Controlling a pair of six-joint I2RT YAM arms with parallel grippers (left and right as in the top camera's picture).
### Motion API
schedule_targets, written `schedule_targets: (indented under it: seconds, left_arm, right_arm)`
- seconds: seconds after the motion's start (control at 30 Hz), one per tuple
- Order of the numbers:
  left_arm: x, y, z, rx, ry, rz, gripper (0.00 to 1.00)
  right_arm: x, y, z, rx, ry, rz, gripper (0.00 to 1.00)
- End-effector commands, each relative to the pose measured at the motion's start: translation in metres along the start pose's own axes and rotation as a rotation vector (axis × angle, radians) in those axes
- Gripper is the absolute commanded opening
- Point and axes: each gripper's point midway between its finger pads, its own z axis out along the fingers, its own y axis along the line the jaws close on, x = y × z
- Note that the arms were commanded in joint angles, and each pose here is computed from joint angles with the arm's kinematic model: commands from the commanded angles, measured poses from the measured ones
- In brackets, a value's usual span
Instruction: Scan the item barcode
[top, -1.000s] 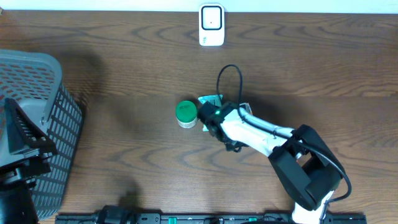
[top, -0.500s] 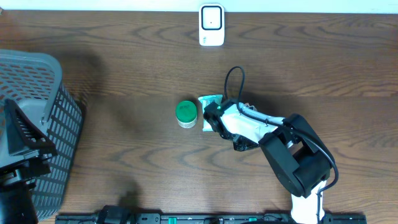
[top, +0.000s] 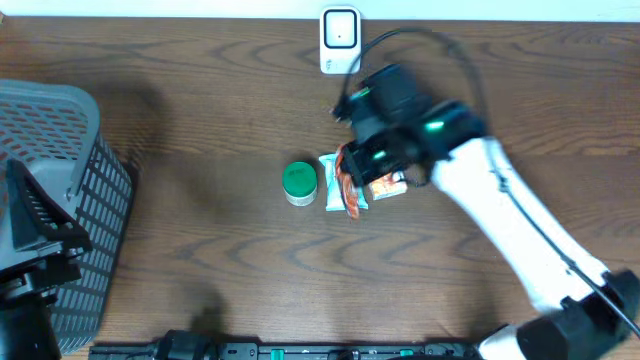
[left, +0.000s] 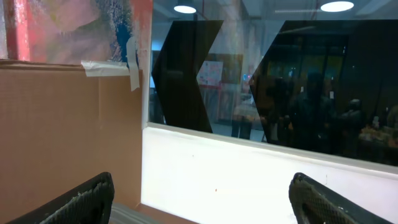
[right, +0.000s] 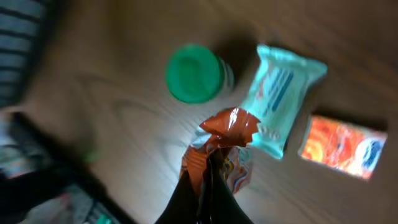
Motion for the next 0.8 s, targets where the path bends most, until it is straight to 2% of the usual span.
schedule_targets:
  seconds: [0.0, 0.1, 0.4, 0.53, 0.77]
  left_arm:
    - [-0.002, 0.003, -0.003, -0.011, -0.01, -0.012, 0.9]
    - [-0.002, 0.003, -0.003, -0.011, -0.01, -0.012, 0.9]
    - [0.001, 0.003, -0.002, -0.011, -0.002, -0.007, 0.9]
    - [0.005, 0.002, 0.0, -0.01, 0.006, -0.004, 0.9]
    - [0.014, -0.002, 0.007, -0.01, 0.013, 0.0, 0.9]
  right_arm:
    - [-0.012, 0.004, -0.014, -0.29, -0.063, -0.091, 0.01]
    - [-0.02, -0.016, -0.011, -0.365, -0.128, -0.106, 0.01]
    - [-0.056, -0.071, -0.008, -0.682, -0.473, -0.225, 0.01]
    - [-0.056, -0.107, 0.016, -0.675, -0.484, -0.177, 0.01]
    - [-0.034, -0.176, 0.062, -0.621, -0.436, 0.015, 0.01]
